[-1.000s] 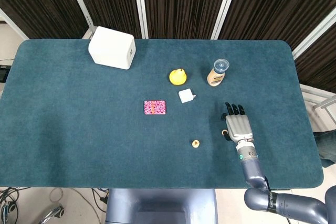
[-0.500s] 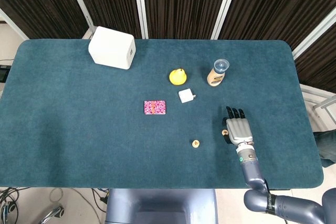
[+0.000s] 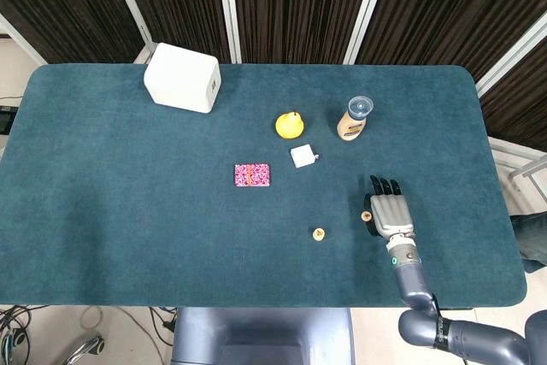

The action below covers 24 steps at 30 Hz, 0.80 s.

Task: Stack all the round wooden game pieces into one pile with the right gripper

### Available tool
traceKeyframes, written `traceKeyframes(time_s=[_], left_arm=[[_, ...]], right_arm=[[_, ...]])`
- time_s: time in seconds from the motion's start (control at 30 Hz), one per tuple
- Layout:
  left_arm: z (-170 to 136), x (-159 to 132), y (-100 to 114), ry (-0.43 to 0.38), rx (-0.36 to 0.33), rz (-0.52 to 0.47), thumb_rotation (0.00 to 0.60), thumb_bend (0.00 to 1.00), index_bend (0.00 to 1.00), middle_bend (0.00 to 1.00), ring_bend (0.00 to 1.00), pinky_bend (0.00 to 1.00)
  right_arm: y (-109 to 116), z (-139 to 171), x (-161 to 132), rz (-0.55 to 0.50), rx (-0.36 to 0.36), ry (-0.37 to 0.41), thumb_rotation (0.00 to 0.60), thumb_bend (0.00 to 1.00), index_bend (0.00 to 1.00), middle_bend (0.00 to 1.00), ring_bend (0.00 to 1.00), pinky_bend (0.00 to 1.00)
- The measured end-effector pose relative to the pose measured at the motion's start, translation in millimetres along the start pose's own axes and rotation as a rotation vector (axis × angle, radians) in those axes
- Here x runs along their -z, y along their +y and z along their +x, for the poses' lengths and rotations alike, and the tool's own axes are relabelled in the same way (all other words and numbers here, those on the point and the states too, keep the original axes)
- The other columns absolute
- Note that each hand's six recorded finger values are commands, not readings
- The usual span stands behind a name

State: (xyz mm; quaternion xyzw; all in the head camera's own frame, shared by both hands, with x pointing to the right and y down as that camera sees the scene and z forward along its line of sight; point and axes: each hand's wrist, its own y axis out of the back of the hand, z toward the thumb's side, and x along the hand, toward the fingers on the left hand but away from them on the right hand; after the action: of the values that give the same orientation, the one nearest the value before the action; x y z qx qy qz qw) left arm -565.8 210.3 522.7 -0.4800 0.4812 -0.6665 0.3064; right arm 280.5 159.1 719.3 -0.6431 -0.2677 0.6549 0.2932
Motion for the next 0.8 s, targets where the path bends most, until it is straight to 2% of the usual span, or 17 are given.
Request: traceKeyframes(time_s=[0.8], left_arm=[[0.4,-0.1,-0.2,0.000,-0.001,0.002,0.600,0.09,0.00,0.00,0.00,0.05]], right_arm=[[-6.7,-2.6,1.8,0.005,-0.010,-0.016,0.600,0.38,0.49,0.00,0.00,0.00]])
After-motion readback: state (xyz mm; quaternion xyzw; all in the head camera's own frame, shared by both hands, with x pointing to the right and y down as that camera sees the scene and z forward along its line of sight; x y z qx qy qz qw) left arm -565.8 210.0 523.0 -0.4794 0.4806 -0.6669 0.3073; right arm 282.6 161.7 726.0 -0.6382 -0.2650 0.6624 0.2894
